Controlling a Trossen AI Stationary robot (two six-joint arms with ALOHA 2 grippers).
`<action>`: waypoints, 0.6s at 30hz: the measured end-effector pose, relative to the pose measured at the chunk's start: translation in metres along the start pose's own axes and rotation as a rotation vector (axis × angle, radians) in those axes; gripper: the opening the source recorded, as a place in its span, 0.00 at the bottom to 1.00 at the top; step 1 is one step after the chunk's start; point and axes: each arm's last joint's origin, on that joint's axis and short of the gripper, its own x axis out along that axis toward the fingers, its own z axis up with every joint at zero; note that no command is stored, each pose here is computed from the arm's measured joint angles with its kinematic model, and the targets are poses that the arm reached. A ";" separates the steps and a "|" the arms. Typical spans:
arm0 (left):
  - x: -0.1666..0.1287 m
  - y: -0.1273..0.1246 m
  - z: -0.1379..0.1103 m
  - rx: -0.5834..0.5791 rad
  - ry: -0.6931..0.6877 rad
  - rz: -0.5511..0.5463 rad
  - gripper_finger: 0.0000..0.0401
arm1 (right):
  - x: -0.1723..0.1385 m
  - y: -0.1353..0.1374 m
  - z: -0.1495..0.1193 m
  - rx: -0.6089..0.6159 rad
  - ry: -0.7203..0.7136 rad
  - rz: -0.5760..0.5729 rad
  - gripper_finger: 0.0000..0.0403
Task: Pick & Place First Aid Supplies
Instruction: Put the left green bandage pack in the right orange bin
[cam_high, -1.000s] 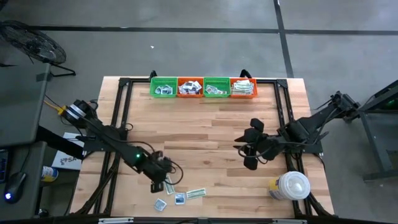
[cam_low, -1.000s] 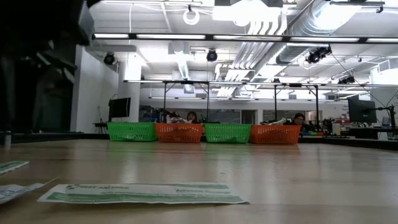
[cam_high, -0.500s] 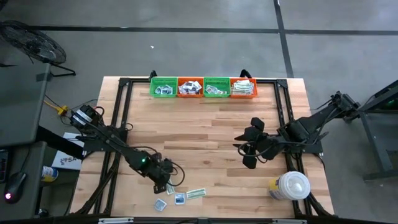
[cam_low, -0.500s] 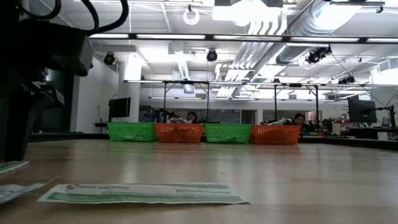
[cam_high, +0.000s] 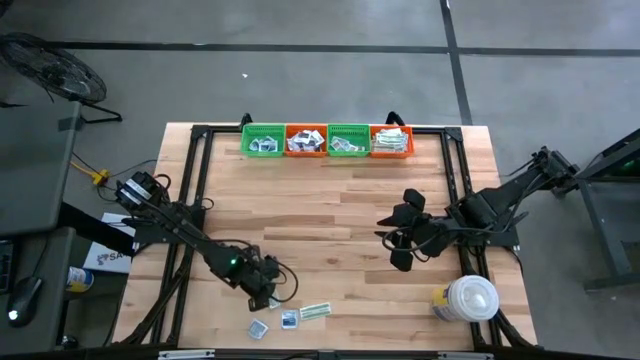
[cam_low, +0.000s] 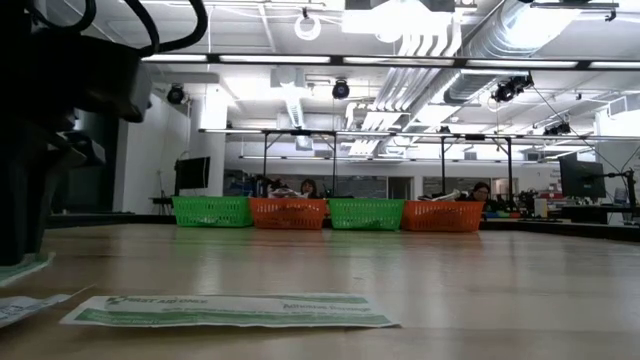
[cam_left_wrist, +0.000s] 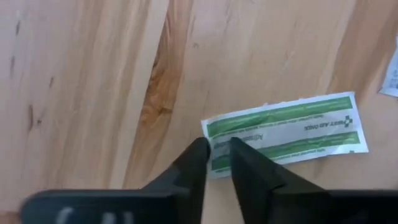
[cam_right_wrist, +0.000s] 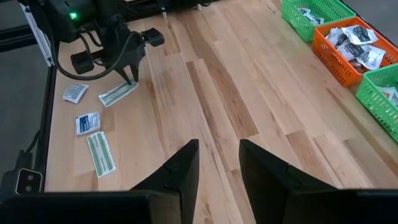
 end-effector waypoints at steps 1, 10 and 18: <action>0.000 0.000 0.000 0.008 0.003 0.003 0.14 | 0.000 0.000 0.000 0.000 0.000 0.000 0.27; 0.002 0.001 -0.001 -0.027 0.022 0.001 0.01 | 0.000 0.000 0.000 -0.003 0.004 -0.003 0.27; -0.030 0.005 0.004 -0.042 -0.036 0.069 0.00 | 0.000 -0.002 -0.003 -0.024 0.027 -0.017 0.27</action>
